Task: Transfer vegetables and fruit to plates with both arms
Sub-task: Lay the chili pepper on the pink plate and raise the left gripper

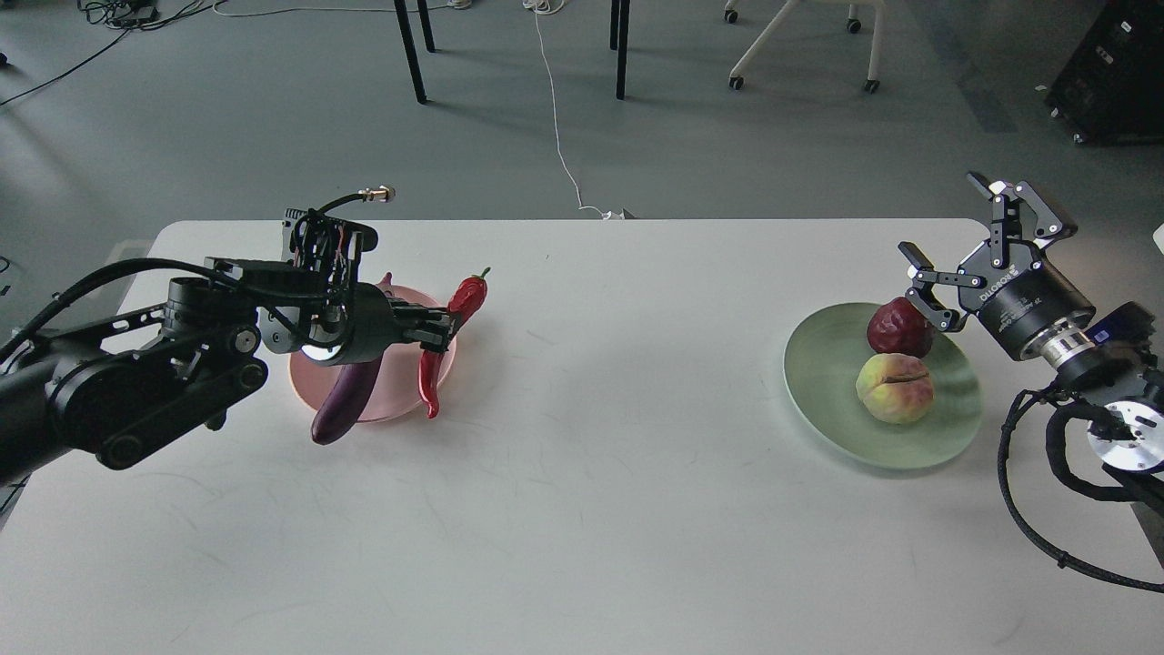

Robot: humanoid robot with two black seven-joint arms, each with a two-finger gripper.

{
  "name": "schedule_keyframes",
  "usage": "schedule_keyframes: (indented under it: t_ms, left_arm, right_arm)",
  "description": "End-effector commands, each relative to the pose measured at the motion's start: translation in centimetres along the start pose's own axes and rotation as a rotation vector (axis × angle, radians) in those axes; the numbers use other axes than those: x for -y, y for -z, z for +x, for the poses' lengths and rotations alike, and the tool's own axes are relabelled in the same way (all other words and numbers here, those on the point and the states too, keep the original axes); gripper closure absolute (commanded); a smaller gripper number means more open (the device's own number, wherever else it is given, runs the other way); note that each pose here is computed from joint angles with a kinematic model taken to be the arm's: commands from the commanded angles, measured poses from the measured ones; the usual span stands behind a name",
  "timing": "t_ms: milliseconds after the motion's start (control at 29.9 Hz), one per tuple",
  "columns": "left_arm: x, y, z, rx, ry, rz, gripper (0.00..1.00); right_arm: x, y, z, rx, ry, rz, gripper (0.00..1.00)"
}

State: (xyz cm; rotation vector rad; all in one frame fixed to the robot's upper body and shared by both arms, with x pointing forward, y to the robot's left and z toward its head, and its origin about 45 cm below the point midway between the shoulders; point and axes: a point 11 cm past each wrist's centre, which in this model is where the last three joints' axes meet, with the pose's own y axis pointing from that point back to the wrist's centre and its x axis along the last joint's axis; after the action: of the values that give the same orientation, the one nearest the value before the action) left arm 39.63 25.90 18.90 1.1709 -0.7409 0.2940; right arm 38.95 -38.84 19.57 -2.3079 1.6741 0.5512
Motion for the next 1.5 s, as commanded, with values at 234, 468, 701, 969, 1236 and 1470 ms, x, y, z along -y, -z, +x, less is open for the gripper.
schedule_keyframes:
  t_ms: [234,468,701,969,1236,1470]
  left_arm:
    - [-0.2,2.3,-0.1,-0.034,-0.024,0.047,0.27]
    - [-0.5,1.1,1.1,-0.071,-0.065,-0.011,0.17]
    - [-3.0,-4.1,5.3,-0.718,-0.29,-0.493,0.02]
    - [-3.3,-3.1,3.6,-1.116,-0.551,-0.672,0.02]
    - [-0.3,-2.2,-2.4,-1.51,-0.636,-0.571,0.02]
    - [0.2,-2.3,-3.7,-1.592,-0.653,-0.573,0.02]
  right_arm:
    - [-0.1,0.0,0.1,-0.005,0.0,-0.005,0.03]
    - [-0.1,0.0,0.0,-0.004,0.001,-0.005,0.03]
    - [0.3,0.1,-0.4,-0.004,0.014,-0.003,0.03]
    - [1.5,-0.9,-2.2,-0.008,-0.006,-0.006,0.01]
    - [1.5,-1.7,-2.7,0.011,-0.005,-0.013,0.01]
    - [1.4,-1.5,-2.5,0.008,-0.008,-0.009,0.01]
